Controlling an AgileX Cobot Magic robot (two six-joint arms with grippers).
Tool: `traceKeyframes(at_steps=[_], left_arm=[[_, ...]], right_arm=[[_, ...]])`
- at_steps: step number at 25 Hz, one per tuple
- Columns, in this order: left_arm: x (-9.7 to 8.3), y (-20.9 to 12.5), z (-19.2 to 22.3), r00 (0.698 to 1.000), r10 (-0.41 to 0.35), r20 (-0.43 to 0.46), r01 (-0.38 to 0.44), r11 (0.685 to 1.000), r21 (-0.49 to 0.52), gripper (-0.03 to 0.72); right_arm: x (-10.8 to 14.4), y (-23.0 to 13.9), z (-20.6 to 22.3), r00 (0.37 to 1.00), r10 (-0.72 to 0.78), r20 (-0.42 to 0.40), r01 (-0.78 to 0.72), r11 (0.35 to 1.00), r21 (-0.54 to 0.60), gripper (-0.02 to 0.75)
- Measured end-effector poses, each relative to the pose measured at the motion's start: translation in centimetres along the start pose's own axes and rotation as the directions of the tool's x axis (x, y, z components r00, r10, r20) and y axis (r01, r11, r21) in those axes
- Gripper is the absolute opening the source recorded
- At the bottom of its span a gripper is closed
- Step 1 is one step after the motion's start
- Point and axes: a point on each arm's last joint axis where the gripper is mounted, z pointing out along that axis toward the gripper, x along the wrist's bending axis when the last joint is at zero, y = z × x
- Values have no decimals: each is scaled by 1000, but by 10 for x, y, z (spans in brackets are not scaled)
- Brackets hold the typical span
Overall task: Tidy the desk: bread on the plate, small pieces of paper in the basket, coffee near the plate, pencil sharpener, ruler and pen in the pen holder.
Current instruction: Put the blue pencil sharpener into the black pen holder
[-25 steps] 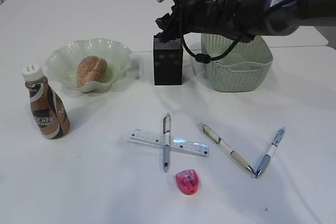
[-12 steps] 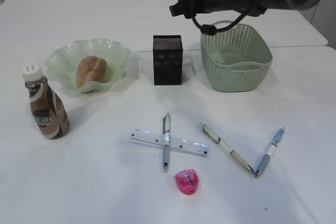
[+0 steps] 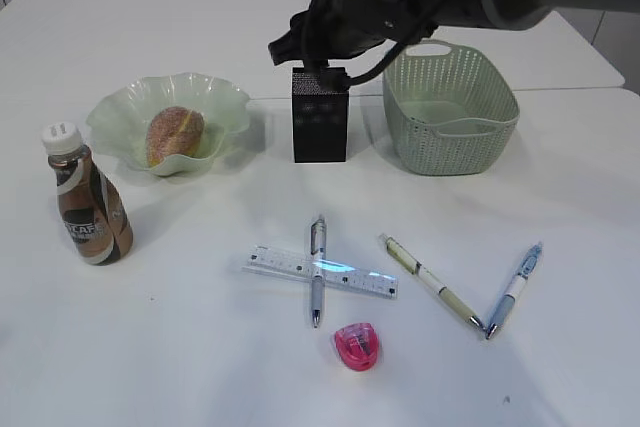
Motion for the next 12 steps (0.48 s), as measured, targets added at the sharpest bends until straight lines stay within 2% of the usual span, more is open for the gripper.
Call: traceKeyframes(at_steps=[7,8,11,12], left_arm=[[0,0,0,1000,0,0,0,1000,0,342],[0,0,0,1000,0,0,0,1000,0,342],[0,0,0,1000,0,0,0,1000,0,342],[0,0,0,1000,0,0,0,1000,0,342]], right_arm=[[2,-1,-15,998,-20,-57,26,995,94,414],[2,-1,-22,996,-38,-85,49,989,138,414],[3,-2,-27,991,-78,-112,97,980,172,414],[4,-2,-34,987,-62,-150,91,975,200,414]])
